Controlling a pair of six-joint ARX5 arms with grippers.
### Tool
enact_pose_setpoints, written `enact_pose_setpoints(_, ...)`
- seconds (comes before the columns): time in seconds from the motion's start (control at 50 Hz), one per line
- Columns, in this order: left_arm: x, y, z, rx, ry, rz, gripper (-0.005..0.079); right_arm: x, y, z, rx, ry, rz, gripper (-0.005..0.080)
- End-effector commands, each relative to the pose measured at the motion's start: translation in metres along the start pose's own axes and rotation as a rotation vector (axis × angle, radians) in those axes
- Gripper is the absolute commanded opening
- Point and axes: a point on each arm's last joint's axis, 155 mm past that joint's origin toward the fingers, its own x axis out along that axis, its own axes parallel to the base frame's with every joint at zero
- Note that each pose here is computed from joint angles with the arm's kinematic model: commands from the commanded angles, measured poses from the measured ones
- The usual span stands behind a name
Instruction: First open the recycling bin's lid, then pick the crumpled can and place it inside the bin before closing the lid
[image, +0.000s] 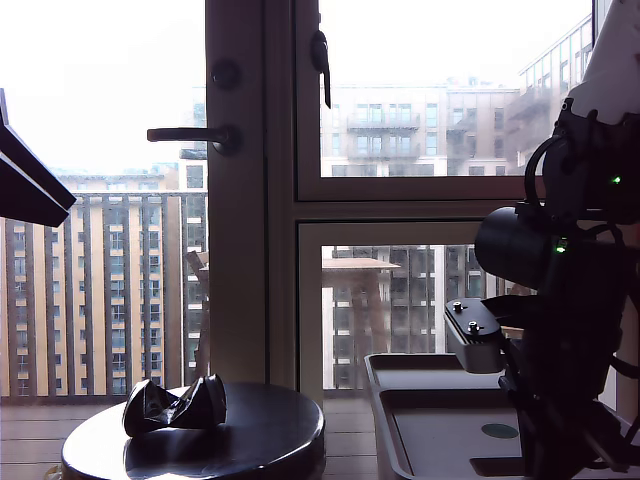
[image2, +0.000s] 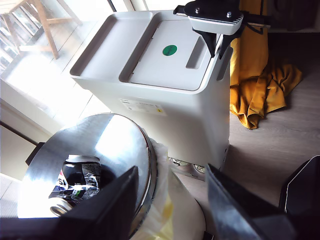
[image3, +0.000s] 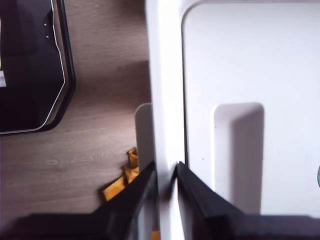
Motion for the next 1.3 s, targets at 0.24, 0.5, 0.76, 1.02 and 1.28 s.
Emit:
enact_pose_setpoints(0.24,0.001,-0.001,-0.001,-0.004,-0.002,-0.006,0.0377,-0.019,-0.011,0.009,-0.015,0.040,0.025,-0.0013)
enact_pose_setpoints(0.5,0.001,-0.001,0.000,-0.003,-0.003,-0.005,0.0377,-0.045,-0.016,0.015,0.010,0.046,0.023,-0.0013)
enact_pose_setpoints(0.76,0.001,-0.001,0.000,-0.002,-0.004,-0.004,0.0377,-0.082,-0.039,0.021,0.048,0.028,-0.091,-0.0013)
enact_pose_setpoints(1.02,0.001,-0.001,0.000,-0.001,-0.005,-0.004,0.0377,-0.123,-0.067,0.022,0.052,0.026,-0.249,-0.0013)
enact_pose_setpoints(1.28,0.004,-0.001,-0.003,-0.008,0.006,-0.012,0.0377,-0.155,-0.077,0.026,0.054,-0.003,-0.336,-0.0013)
